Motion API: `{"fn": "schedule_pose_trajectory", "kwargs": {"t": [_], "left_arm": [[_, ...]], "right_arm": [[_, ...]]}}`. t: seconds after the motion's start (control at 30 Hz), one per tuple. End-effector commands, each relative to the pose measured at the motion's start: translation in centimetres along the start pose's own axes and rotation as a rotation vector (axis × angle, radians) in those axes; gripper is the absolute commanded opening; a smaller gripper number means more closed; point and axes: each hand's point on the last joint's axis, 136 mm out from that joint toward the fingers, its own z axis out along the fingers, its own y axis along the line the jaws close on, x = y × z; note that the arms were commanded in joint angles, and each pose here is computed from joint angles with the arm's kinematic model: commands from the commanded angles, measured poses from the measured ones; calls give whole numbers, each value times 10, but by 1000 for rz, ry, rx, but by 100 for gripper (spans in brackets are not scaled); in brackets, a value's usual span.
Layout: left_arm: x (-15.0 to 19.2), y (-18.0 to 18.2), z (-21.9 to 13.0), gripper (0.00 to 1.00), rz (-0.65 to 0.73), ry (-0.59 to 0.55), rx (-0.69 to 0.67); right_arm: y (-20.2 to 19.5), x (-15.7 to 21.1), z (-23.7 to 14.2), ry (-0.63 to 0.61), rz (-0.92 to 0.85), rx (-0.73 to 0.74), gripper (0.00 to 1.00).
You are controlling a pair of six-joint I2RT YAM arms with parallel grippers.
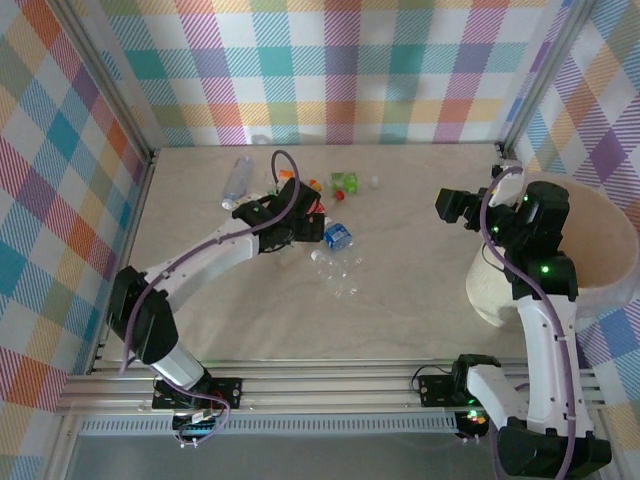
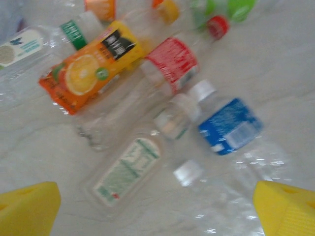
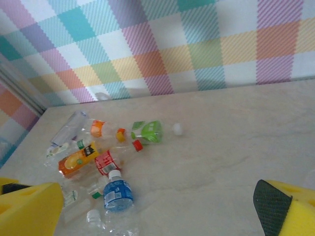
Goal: Put the plastic bottles in the bin
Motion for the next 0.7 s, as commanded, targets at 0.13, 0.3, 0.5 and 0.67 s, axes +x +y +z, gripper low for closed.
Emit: {"fn": "schedule_pose_trajectory", "kwargs": {"t": [0.13,0.3,0.5,0.67], "left_arm": [[25,21,32,100,161,228,25],[41,15,52,100,320,292,71],[42,15,70,100,388,259,100],[51,15,79,95,416,306,163]], "right_arm": [[37,-15,-8,-82,-44,-188,100],[46,-9,-6,-67,-70,-228,100],[40,-6,-2,-48,-82,-191,100],[41,-3,-2,-40,-97,-193,100]]}}
